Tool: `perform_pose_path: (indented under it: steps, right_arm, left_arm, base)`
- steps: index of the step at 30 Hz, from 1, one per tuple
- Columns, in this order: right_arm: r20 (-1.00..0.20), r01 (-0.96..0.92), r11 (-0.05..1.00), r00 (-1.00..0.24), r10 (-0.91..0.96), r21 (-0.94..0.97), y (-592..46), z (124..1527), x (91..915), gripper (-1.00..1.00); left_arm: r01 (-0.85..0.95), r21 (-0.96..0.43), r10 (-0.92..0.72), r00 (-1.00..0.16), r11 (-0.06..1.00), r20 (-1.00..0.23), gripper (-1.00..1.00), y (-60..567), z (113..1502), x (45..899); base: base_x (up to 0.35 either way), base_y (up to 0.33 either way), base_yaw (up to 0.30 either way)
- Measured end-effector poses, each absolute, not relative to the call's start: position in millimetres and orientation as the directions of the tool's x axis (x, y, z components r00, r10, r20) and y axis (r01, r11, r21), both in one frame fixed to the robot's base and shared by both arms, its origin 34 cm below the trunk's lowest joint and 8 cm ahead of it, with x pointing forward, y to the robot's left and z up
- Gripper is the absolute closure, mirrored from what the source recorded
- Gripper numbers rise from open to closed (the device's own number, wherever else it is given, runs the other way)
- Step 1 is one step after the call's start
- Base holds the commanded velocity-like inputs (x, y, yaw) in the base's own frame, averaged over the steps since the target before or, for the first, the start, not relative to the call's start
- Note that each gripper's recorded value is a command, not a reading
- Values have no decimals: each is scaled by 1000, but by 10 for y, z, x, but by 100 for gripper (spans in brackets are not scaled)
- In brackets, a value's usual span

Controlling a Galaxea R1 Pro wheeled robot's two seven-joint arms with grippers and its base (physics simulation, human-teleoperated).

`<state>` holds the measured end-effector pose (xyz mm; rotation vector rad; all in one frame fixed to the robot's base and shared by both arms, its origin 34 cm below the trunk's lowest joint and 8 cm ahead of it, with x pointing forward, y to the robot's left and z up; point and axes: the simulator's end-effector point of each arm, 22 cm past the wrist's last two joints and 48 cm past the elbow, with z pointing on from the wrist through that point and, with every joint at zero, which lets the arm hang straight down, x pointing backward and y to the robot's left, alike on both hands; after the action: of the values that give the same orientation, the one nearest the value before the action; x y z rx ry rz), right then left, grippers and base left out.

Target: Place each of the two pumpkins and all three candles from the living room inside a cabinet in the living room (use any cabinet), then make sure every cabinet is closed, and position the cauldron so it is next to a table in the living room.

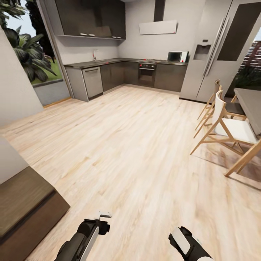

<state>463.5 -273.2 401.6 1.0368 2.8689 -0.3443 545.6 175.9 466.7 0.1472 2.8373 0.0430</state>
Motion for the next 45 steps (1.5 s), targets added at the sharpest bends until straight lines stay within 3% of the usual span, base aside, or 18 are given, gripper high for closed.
perform_pose_path:
  steps: [9,45]
  right_arm:
    - [-142,638,748,-770,622,-185,-2727,4016,4635,-100]
    - [-141,634,751,-773,618,-183,-2699,4017,4638,-100]
  left_arm:
    - [97,45,106,-950,994,-294,-100,1758,4667,5456]
    - [90,40,98,-952,995,-289,-100,1756,4664,5447]
  base:
    - [139,-126,293]
    - [2,-98,293]
